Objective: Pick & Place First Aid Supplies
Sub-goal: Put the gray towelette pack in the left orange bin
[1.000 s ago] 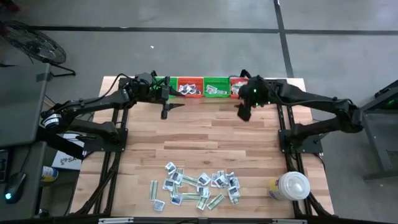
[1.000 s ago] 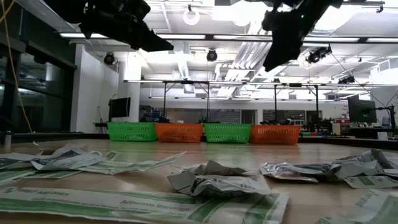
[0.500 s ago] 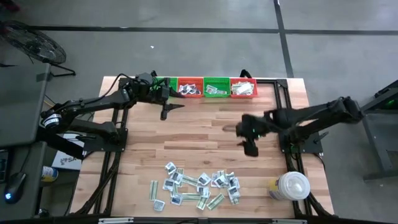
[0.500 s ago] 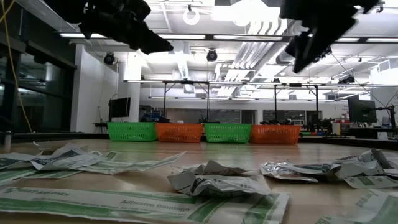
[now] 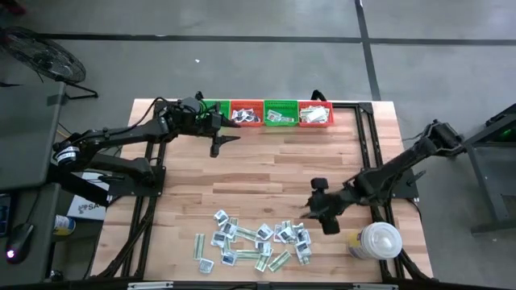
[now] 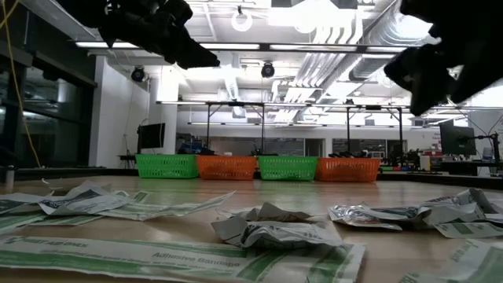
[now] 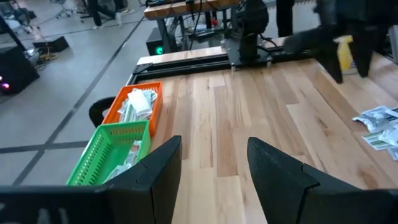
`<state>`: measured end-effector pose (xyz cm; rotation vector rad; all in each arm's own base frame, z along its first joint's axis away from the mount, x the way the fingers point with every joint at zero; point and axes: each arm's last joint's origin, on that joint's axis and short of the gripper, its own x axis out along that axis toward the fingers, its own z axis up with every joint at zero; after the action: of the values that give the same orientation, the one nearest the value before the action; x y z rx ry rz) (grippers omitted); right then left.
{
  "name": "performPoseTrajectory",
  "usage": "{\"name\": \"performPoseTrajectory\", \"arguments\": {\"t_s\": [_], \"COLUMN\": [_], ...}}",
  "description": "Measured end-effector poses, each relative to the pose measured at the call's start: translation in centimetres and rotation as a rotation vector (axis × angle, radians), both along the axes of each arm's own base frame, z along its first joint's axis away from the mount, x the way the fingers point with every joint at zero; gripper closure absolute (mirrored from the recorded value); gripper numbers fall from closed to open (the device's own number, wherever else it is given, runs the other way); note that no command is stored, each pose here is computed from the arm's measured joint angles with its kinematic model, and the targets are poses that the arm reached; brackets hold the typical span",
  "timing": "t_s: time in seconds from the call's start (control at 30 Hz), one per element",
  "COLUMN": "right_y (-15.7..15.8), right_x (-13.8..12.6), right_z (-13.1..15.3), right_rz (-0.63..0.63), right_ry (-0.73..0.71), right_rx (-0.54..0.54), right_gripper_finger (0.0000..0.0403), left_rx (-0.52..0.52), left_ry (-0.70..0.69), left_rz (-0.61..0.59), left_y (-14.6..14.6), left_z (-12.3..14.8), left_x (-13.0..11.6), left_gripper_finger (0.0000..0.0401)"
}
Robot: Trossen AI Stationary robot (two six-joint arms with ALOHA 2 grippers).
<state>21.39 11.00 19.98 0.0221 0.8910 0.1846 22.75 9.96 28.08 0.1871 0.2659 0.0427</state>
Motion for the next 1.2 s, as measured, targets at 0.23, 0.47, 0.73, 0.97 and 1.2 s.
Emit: {"name": "performPoseTrajectory", "arguments": {"t_s": [0.23, 0.47, 0.73, 0.97, 1.2], "right_y": [3.4, 5.6, 6.3, 6.3, 6.5], "right_x": [1.3, 2.9, 3.6, 3.7, 3.9], "right_z": [-2.6, -4.2, -6.3, -6.9, -6.4], "right_rz": [0.093, 0.125, 0.112, 0.093, 0.097], "right_ry": [0.05, 0.093, 0.129, 0.133, 0.14], "right_rx": [-0.046, -0.08, -0.136, -0.168, -0.152], "right_gripper_finger": [0.0208, 0.0208, 0.0223, 0.0285, 0.0374], "left_rx": [0.004, -0.009, -0.017, -0.03, -0.035], "left_ry": [0.007, 0.01, 0.042, 0.073, 0.086], "left_rz": [0.039, 0.051, 0.066, 0.066, 0.067], "left_y": [-0.6, -0.6, -0.6, -0.7, -0.7], "left_z": [0.0, -0.1, -0.4, -0.7, -0.8], "left_x": [0.3, 0.3, 0.3, 0.2, 0.1], "left_gripper_finger": [0.0222, 0.0222, 0.0222, 0.0222, 0.0222]}}
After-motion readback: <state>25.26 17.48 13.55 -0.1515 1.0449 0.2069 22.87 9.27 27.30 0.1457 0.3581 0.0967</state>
